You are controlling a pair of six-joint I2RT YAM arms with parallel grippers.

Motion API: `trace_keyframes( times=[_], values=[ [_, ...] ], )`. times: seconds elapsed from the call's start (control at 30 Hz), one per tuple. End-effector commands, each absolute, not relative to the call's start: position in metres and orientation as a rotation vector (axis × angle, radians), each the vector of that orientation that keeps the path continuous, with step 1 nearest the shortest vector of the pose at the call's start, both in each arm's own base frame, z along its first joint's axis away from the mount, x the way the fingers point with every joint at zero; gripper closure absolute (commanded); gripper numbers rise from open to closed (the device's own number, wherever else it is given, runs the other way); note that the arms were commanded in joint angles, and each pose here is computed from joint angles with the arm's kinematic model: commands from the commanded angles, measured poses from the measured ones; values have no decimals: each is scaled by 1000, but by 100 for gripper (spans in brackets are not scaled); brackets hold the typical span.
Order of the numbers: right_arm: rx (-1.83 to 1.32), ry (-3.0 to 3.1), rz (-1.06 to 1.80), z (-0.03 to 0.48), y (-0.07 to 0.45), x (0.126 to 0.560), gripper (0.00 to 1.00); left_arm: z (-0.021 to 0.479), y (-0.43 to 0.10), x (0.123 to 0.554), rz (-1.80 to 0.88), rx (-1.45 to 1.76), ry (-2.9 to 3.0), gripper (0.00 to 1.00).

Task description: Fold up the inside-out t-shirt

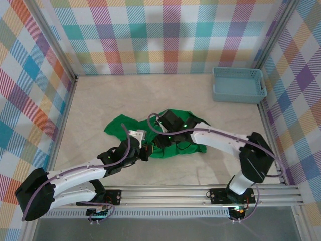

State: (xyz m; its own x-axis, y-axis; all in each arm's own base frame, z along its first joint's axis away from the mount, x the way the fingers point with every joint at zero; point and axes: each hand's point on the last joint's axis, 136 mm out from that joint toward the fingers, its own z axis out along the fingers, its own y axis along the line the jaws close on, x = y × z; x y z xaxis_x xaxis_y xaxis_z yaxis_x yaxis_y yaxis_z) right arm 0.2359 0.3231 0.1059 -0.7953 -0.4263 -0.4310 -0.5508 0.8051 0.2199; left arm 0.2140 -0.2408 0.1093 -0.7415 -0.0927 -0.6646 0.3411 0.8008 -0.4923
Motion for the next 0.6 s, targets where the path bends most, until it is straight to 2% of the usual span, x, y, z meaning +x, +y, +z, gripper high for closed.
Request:
trace_keyframes(
  times=[0.0, 0.17, 0.57],
  values=[
    [-686, 2519, 577, 118, 346, 258, 50, 111, -237, 212, -805, 164, 2260, 100],
    [-702, 2489, 529, 108, 357, 276, 52, 107, -232, 209, -795, 156, 2270, 100],
    [-724, 2452, 565, 125, 366, 280, 55, 89, -226, 206, -749, 154, 2322, 100]
  ],
)
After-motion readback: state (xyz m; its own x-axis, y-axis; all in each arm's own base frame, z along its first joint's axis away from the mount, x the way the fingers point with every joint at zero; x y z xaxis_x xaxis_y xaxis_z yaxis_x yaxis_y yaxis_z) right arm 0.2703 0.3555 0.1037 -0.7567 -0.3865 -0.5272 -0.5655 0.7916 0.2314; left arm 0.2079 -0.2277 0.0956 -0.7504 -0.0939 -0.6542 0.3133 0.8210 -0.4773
